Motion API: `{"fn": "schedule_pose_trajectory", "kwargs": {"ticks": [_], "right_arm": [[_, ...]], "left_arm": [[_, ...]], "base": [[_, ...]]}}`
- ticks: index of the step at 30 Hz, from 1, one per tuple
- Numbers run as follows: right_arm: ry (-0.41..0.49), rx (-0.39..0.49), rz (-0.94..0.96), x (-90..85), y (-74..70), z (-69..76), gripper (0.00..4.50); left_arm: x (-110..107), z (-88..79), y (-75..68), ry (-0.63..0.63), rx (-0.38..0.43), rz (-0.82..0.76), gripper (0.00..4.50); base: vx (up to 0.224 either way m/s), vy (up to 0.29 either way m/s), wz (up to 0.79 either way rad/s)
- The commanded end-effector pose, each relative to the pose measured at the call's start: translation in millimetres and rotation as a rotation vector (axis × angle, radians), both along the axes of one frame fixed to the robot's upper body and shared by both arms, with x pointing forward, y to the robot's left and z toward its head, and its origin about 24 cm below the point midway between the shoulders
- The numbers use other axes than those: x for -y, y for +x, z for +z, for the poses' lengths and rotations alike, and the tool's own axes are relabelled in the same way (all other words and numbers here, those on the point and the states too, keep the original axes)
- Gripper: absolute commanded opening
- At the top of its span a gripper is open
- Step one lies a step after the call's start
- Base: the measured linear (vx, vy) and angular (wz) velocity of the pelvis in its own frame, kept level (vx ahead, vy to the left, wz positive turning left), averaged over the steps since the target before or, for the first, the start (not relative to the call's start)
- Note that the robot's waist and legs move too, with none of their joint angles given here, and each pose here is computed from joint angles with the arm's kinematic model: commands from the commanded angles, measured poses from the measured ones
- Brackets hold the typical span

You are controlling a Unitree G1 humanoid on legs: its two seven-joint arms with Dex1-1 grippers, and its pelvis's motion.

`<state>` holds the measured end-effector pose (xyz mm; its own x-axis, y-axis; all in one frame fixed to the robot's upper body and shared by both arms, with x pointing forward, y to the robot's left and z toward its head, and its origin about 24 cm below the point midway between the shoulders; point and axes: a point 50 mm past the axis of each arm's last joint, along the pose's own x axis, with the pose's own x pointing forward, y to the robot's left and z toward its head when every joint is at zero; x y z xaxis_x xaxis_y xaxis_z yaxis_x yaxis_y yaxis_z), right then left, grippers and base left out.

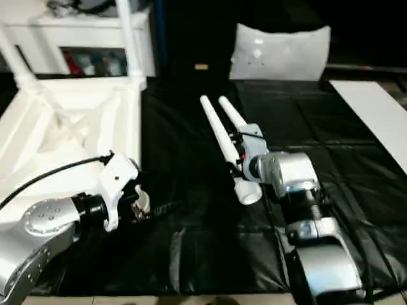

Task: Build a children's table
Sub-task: Pick table leg

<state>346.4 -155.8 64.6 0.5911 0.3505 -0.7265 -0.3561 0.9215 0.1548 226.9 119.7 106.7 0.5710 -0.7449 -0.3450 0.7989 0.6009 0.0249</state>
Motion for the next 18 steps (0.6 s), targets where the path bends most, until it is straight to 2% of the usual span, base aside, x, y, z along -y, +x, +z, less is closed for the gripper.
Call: {"fn": "schedule_pose_trajectory", "kwargs": {"ticks": [1,4,5,9,11,18], "right_arm": [[0.003,-0.03,0.017,1.2,0.2,-1.0,3.08],[0.01,-0.051,0.034,0.3,-0.2,-4.4,2.96],[0.014,-0.056,0.036,0.0,0.0,-4.8,2.74],[0.018,-0.067,0.037,-0.1,-0.3,-7.1,2.5],[0.019,-0.071,0.04,0.3,-0.4,-8.0,2.23],[0.032,-0.06,0.036,2.7,0.6,-6.7,1.98]], "left_arm": [[2.2,1.9,-0.2,0.0,-0.002,-0.016,4.5],[3.0,1.8,-0.5,-0.001,-0.007,-0.018,4.5],[3.0,1.9,-0.6,0.0,-0.008,-0.018,4.5],[2.8,0.7,-1.1,0.005,-0.013,-0.018,4.5],[2.6,0.5,-1.5,0.006,-0.013,-0.018,4.5],[2.6,0.1,0.2,0.014,-0.014,-0.014,4.5]], "base": [[0.0,0.0,0.0],[0.0,0.0,0.0],[0.0,0.0,0.0],[0.0,0.0,0.0],[0.0,0.0,0.0],[0.0,0.0,0.0]]}}
